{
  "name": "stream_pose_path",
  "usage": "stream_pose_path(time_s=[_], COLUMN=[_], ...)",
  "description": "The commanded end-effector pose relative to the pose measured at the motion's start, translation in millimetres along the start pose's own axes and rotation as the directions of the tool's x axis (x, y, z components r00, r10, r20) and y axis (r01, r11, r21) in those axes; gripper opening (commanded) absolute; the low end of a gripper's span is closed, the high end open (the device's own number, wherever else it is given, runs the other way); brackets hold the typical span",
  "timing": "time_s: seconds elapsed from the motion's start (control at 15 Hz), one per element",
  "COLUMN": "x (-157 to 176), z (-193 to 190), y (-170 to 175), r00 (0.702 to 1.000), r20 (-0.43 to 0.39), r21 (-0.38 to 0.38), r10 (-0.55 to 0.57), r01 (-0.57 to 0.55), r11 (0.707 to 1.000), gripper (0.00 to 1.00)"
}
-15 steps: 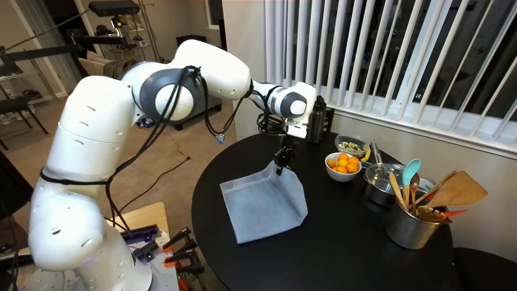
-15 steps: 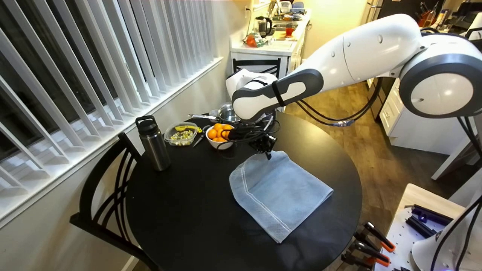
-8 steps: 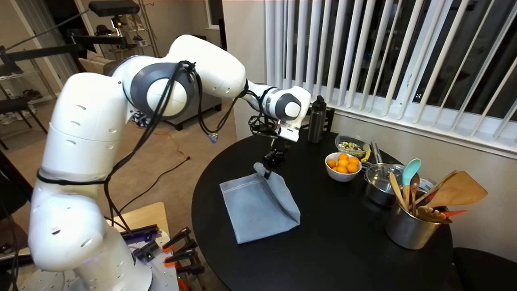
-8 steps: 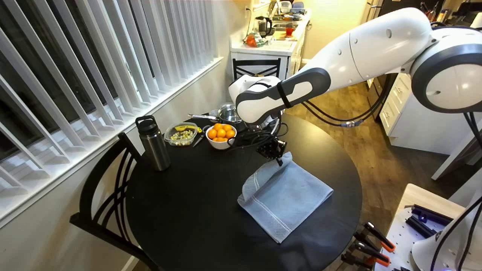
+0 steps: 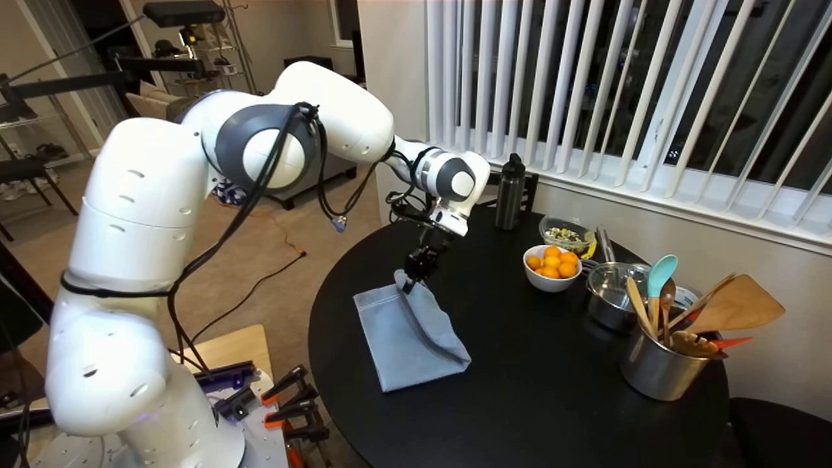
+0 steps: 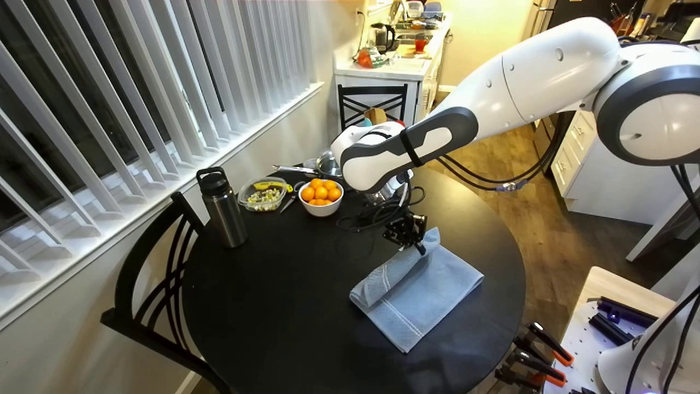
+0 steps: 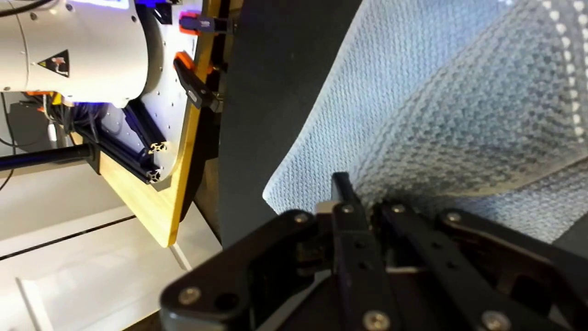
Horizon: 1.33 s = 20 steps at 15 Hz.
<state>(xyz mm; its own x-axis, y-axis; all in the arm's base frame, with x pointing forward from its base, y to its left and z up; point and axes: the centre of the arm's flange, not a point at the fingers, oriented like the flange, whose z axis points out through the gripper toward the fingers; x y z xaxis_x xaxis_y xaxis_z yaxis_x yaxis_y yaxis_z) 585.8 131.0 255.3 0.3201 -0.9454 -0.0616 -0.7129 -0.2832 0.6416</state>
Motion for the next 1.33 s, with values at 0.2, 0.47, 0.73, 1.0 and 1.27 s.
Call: stream_pose_path(time_s=[0.2,0.47,0.73,1.0,1.27], x=[-27,-17,4,24,34], z=[31,69,102,114,111], y=[-13,-27,-36,-38,-35], r00=[0.995,0.99,0.989,0.988,0.986], r20=[0.069,0.123,0.133,0.135,0.136], r21=[-0.078,-0.139,-0.204,-0.236,-0.243], r10=[-0.074,-0.067,-0.062,-0.078,-0.094], r01=[0.079,0.084,0.088,0.108,0.126], r11=[0.994,0.987,0.975,0.966,0.962], gripper=[0.02,0.02,0.02,0.02,0.02])
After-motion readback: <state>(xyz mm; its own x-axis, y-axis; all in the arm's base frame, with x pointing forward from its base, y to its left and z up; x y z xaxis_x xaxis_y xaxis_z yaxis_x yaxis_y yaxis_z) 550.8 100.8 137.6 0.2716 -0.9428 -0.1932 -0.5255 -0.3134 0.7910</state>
